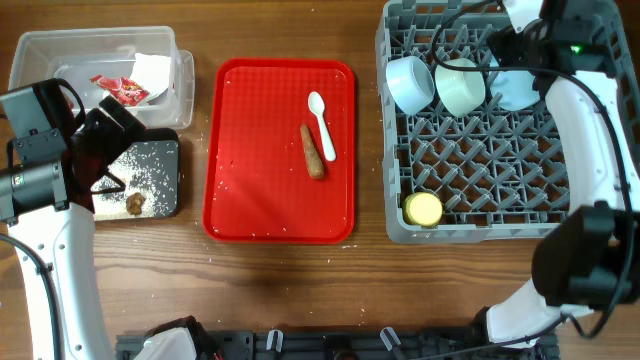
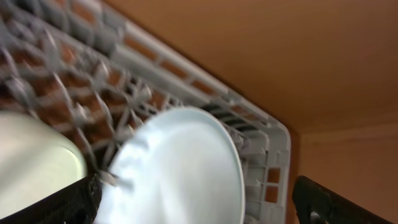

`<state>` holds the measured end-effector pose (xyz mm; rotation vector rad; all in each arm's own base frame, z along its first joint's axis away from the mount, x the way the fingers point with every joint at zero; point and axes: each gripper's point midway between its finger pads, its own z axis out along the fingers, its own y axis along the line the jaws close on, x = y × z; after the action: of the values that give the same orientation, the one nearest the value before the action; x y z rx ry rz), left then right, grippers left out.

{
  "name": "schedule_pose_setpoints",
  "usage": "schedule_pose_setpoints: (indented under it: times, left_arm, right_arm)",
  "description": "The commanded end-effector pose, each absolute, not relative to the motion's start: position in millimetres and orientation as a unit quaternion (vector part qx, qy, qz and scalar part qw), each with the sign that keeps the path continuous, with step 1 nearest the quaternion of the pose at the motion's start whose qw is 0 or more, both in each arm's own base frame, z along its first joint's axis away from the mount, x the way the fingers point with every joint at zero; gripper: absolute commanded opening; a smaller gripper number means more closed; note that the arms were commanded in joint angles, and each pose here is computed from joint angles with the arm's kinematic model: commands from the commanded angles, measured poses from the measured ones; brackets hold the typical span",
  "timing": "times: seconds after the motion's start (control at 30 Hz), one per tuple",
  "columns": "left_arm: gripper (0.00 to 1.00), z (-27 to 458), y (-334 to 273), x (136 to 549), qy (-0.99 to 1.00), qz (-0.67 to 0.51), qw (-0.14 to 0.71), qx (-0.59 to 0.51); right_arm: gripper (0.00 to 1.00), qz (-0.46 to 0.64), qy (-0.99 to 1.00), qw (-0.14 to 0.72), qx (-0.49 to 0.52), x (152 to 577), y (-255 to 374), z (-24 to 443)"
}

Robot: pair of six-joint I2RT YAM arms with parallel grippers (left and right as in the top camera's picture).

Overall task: Sort waste into correct bins and load items into the dishwasher rack
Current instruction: 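Carry the plate into the dish rack and stand it upright, then grasp the white plastic spoon on the red tray with right gripper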

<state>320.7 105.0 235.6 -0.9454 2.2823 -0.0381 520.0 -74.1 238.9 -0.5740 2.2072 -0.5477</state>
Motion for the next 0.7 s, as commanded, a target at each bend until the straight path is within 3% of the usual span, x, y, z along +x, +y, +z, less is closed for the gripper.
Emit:
schedule_pose_setpoints:
  times: [0.0, 0.1, 0.17, 0.2, 0.43, 0.53, 0.67]
  left_arm:
    - [1.00, 244.2, 108.5, 321.1, 0.867, -0.011, 0.341, -0.363]
    - [1.00, 244.2, 108.5, 321.1, 0.867, -0.011, 0.341, -0.363]
    - [1.00, 244.2, 108.5, 321.1, 0.867, -0.011, 0.341, -0.363]
    - [1.00, 244.2, 108.5, 321.1, 0.867, -0.011, 0.341, -0.363]
    - [1.00, 244.2, 108.5, 321.1, 0.867, -0.011, 0.341, -0.363]
    - [1.00, 244.2, 108.5, 321.1, 0.867, -0.011, 0.341, -0.363]
    - [1.00, 244.2, 108.5, 321.1, 0.867, -0.011, 0.341, -0.363]
  right_arm:
    - [1.00, -0.036, 0.838, 0.529, -0.127, 488.7, -22.2, 337.8]
    - [1.00, 0.146, 0.822, 0.542, -0.097, 461.0, 26.7, 367.6]
    - [1.00, 0.291, 0.808, 0.501, -0.108, 445.8, 73.2, 369.9]
    - [1.00, 0.305, 0.811, 0.487, -0.112, 445.1, 84.8, 364.2]
    - [1.00, 0.162, 0.898, 0.378, -0.159, 457.5, 233.6, 226.3]
    - [0.99, 0.074, 0.919, 0.340, -0.188, 459.4, 255.0, 156.9]
    - [0.88, 0.045, 0.927, 0.285, -0.241, 460.2, 263.6, 85.8]
